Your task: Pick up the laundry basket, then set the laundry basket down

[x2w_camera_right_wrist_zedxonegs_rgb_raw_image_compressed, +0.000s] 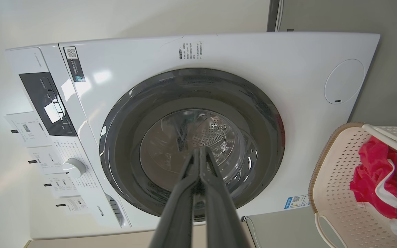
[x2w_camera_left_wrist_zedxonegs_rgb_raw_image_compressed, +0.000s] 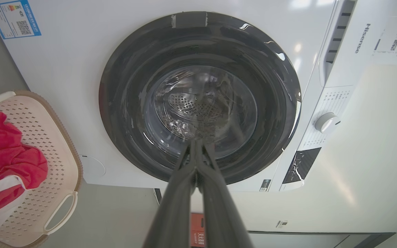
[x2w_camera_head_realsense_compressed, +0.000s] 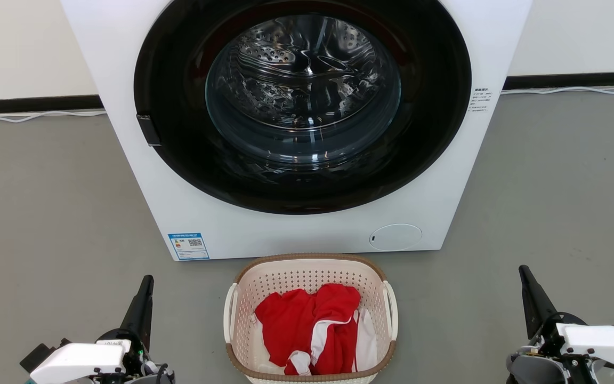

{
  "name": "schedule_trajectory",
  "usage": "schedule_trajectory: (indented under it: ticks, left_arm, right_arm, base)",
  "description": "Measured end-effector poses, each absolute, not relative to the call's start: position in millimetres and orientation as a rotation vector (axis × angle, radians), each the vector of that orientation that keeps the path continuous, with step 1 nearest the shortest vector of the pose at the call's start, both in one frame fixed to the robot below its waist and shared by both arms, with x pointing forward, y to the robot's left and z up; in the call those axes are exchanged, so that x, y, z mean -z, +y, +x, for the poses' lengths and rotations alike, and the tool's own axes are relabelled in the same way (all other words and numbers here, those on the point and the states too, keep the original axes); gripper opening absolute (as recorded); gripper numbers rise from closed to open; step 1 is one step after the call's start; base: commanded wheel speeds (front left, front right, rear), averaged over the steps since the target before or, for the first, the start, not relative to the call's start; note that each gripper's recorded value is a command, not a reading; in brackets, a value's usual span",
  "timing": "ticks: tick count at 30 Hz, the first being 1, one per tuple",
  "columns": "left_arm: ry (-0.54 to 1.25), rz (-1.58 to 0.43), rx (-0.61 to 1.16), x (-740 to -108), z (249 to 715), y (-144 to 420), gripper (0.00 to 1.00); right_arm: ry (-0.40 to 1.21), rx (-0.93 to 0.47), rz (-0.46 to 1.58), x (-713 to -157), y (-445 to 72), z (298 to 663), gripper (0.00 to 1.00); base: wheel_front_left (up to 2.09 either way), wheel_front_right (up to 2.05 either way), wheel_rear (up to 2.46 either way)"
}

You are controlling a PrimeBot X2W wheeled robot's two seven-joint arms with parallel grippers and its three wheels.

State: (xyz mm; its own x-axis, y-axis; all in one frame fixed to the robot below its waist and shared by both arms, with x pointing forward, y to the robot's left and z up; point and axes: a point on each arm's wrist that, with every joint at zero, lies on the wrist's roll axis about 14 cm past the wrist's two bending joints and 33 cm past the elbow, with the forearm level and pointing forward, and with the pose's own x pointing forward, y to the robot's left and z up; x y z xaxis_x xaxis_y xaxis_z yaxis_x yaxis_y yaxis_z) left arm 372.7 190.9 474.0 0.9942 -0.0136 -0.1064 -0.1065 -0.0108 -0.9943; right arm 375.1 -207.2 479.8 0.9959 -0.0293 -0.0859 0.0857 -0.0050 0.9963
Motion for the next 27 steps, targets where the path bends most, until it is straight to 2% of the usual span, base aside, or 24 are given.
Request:
schedule_trajectory:
  ticks: [27]
  left_arm:
    - [0.094,-1.581,-0.073,-474.0,372.7,190.9,0.00]
  right_arm:
    - [0.044,0.091,1.573,-479.8,-207.2,375.2,0.00]
  base:
    - [0.00,0.00,0.00]
